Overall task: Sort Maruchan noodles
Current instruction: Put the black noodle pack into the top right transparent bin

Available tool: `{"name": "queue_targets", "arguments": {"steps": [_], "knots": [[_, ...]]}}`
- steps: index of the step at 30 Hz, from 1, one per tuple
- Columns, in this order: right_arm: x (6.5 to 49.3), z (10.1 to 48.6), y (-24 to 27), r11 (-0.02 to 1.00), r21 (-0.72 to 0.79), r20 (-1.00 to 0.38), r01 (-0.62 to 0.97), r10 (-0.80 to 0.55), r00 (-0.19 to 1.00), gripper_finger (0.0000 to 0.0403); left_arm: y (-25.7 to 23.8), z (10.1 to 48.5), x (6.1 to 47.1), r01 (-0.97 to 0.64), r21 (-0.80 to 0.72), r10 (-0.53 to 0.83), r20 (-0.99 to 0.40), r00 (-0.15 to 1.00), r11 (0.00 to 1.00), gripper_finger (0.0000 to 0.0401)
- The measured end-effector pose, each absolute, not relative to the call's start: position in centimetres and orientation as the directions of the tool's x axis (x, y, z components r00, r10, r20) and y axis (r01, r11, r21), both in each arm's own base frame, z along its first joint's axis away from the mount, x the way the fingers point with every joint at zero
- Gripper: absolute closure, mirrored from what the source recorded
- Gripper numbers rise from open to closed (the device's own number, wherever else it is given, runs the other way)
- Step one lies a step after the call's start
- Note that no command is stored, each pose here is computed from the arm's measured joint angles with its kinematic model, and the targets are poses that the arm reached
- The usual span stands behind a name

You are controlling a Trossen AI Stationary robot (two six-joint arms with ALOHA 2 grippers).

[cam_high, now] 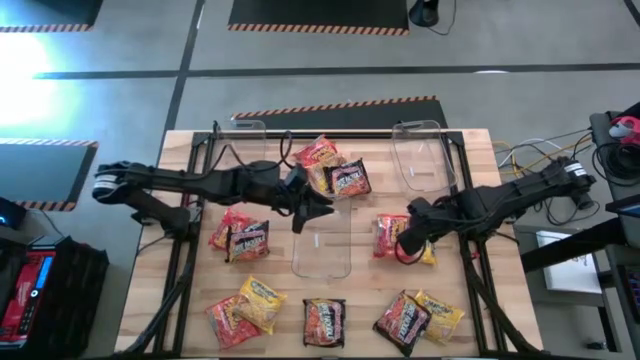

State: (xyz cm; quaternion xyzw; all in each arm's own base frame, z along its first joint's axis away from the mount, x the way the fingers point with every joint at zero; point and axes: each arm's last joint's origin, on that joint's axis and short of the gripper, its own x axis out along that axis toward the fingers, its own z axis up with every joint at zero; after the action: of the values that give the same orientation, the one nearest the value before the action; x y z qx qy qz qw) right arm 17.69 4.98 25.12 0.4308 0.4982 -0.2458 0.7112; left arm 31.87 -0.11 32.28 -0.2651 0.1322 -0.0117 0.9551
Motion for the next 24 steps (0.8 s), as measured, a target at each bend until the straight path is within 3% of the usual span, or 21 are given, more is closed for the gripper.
{"name": "queue_targets", "arguments": {"steps": [11,24], "knots": [[16.4,21.4,4.4,0.356,0.454,-0.878,0.817,0.022,0.478,0.0220,0.0,30.2,33.4,-0.047,-0.409,-0.088,-0.307,0.948,0.911,0.0285],[15.7,19.2,4.0,0.289,0.399,-0.905,0.870,-0.031,0.425,0.0220,1.5,27.5,35.4,-0.050,-0.279,-0.048,-0.335,0.941,0.959,0.0285]]}}
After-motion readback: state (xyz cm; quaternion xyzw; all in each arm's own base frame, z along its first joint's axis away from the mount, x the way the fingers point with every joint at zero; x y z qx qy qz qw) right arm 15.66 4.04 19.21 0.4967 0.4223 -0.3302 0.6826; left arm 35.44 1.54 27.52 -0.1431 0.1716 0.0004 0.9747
